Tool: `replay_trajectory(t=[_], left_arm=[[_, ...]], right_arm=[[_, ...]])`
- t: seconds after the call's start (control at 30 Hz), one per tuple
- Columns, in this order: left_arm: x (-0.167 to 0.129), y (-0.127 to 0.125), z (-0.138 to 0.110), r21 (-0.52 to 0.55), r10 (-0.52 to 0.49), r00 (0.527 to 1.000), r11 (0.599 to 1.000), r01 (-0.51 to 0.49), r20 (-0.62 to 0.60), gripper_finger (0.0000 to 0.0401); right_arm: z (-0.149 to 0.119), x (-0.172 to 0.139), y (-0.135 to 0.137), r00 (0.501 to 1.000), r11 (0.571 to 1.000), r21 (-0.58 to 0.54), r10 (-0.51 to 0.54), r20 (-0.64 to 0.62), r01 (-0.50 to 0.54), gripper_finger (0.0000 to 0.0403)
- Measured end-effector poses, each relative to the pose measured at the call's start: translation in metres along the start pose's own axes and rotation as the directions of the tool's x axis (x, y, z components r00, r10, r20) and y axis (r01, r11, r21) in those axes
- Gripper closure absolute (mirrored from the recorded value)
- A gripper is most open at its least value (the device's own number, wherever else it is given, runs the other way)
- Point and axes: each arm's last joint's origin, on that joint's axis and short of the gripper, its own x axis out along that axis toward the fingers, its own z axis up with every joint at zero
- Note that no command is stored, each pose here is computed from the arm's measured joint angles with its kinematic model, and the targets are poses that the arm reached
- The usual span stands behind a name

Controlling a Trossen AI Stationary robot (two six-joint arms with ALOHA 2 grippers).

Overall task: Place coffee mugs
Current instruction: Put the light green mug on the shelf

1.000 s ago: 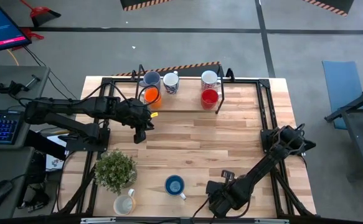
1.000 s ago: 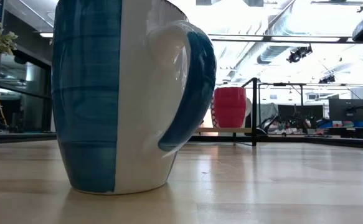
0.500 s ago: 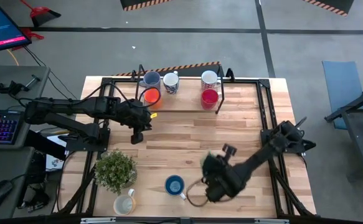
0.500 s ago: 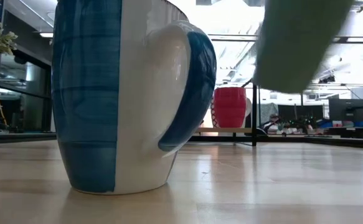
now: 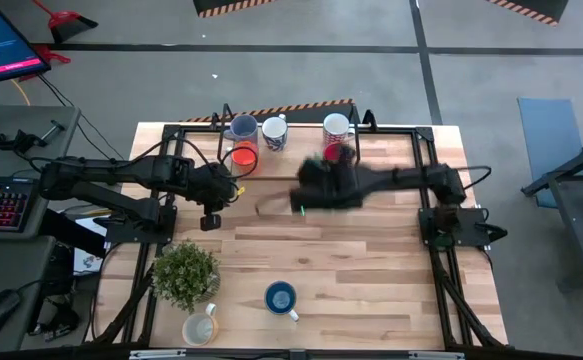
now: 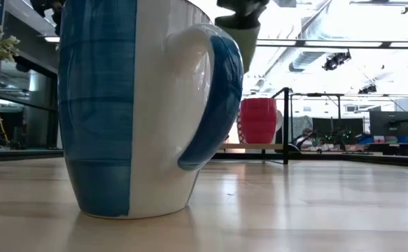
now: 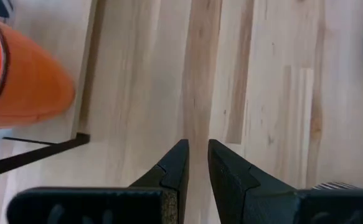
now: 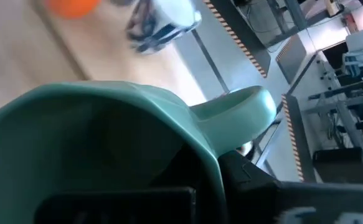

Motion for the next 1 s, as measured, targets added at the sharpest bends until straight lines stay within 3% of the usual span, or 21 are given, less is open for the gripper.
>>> replay_trajectory(t=[0.1,0.27,0.43,0.53,0.73,1.0], left_arm=[[0.000,0.001,0.000,0.007,0.024,1.000,1.000,-0.024,0.000,0.0350],[0.000,0.001,-0.003,0.029,0.049,0.998,0.998,-0.048,-0.026,0.0350],[-0.001,0.003,-0.010,0.034,0.107,0.989,0.994,-0.104,-0.101,0.0350],[0.000,0.004,-0.014,0.062,0.131,0.988,0.990,-0.126,-0.085,0.0350],[0.013,0.004,-0.034,-0.023,0.138,0.990,0.990,-0.137,0.031,0.0350],[0.014,0.005,-0.040,-0.077,0.160,0.984,0.985,-0.155,0.073,0.0350]], right_arm=[[0.025,0.024,-0.031,1.000,1.000,-0.002,0.009,0.023,-0.009,0.0402],[0.052,0.071,-0.080,0.987,0.989,-0.005,0.150,0.051,-0.150,0.0403],[0.053,0.117,-0.127,0.970,0.970,0.018,0.243,0.025,-0.244,0.0403],[0.049,0.141,-0.147,0.954,0.953,0.050,0.299,0.004,-0.299,0.0403],[0.044,0.170,-0.161,0.927,0.927,0.032,0.375,-0.010,-0.375,0.0403],[0.045,0.197,-0.145,0.891,0.891,-0.025,0.452,-0.044,-0.453,0.0403]])
